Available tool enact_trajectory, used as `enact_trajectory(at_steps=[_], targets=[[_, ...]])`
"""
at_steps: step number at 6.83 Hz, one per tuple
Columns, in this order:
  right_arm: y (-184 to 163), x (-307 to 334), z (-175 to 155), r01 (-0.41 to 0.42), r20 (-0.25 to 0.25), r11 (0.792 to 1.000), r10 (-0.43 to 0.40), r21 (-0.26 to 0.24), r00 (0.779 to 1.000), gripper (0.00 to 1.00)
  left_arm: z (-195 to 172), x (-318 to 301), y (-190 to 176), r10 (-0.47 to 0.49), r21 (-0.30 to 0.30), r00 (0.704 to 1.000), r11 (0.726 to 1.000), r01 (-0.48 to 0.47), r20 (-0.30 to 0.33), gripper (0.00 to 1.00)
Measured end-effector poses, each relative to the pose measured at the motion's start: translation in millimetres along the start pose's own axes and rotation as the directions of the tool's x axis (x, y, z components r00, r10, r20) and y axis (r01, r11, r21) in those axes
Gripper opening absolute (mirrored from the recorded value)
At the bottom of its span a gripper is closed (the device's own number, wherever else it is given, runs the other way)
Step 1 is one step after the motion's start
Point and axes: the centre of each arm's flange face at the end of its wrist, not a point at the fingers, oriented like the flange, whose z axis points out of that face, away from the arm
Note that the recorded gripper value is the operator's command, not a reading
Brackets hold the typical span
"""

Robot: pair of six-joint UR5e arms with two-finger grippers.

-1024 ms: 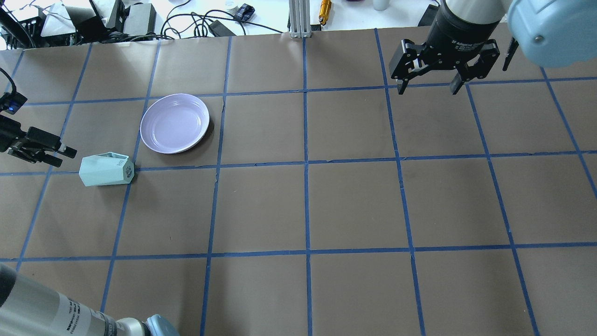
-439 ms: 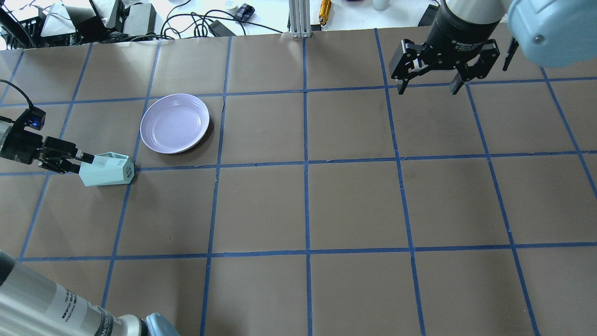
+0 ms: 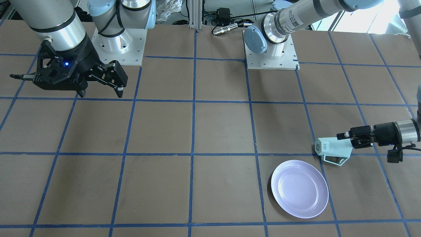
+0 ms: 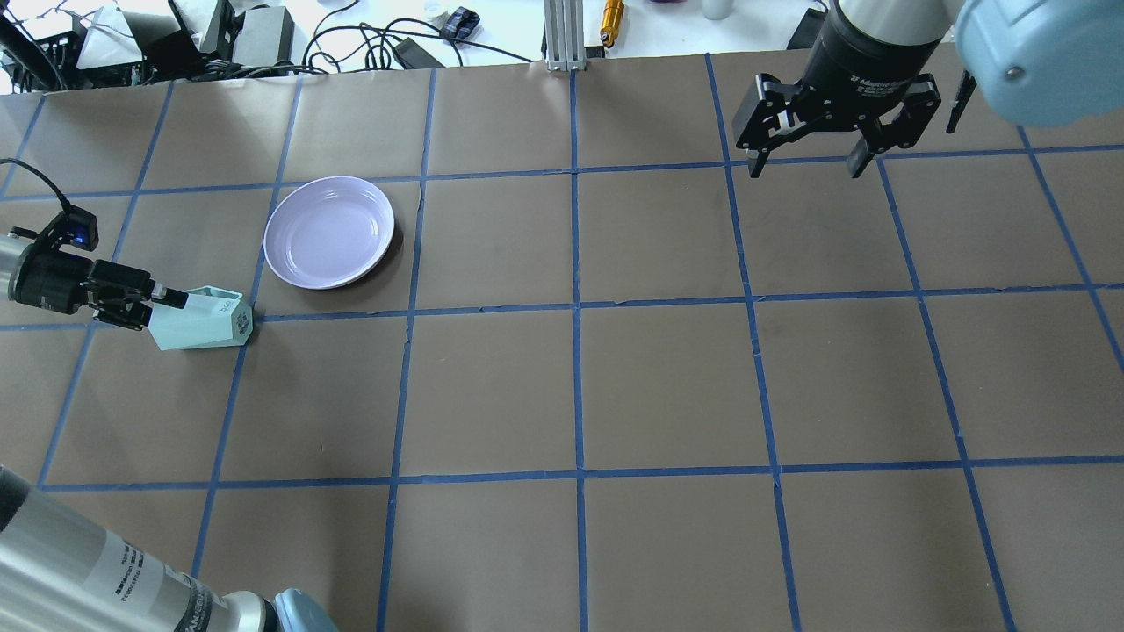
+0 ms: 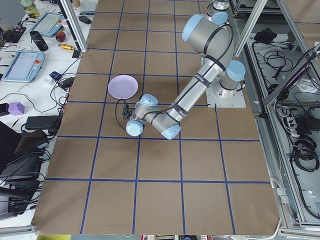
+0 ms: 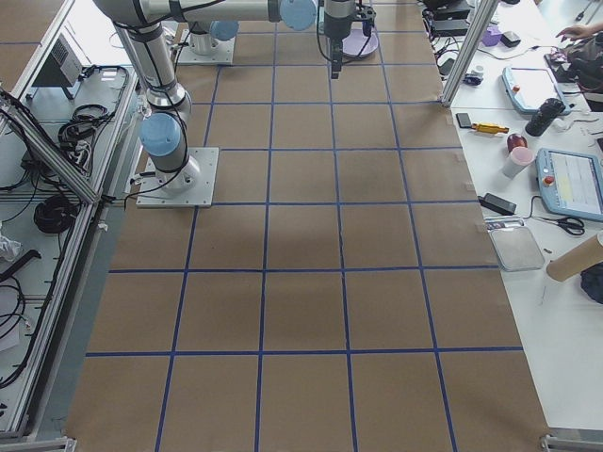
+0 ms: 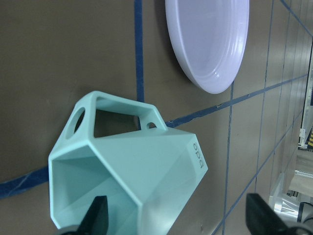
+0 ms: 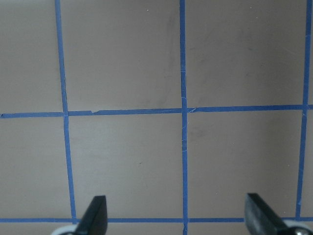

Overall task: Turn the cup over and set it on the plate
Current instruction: 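Close the left gripper on the mug's base end, then lift the mug with the left gripper and rotate it upright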

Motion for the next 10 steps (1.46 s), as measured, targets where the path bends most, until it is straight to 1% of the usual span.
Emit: enact_trajectory(at_steps=[1, 2, 3, 4, 8, 10], targets=[[0.0, 0.0, 0.0, 0.0, 0.0, 1.0, 0.0, 0.0, 1.0, 1.0, -0.9, -0.2, 0.6, -0.001, 0.001, 1.0, 1.0, 0.001, -0.005, 0.47], [0.0, 0.0, 0.0, 0.0, 0.0, 1.0, 0.0, 0.0, 1.0, 1.0, -4.3, -1.4, 2.3, 0.004, 0.005, 1.0, 1.0, -0.004, -0.005, 0.26], [0.0, 0.0, 0.0, 0.0, 0.0, 1.0, 0.0, 0.0, 1.0, 1.0, -9.1, -3.3, 5.2, 0.01, 0.012, 1.0, 1.0, -0.01, -0.005, 0.12], [0.0, 0.0, 0.0, 0.0, 0.0, 1.0, 0.0, 0.0, 1.0, 1.0, -13.2, -4.7, 7.6, 0.014, 0.019, 1.0, 1.0, -0.013, -0.004, 0.01], [0.0, 0.0, 0.0, 0.0, 0.0, 1.0, 0.0, 0.0, 1.0, 1.0, -15.0, -0.5, 8.8, 0.024, 0.018, 1.0, 1.0, -0.024, -0.006, 0.0], [0.0, 0.0, 0.0, 0.0, 0.0, 1.0, 0.0, 0.0, 1.0, 1.0, -19.4, 15.6, 10.1, 0.023, 0.011, 1.0, 1.0, -0.022, -0.014, 0.0]])
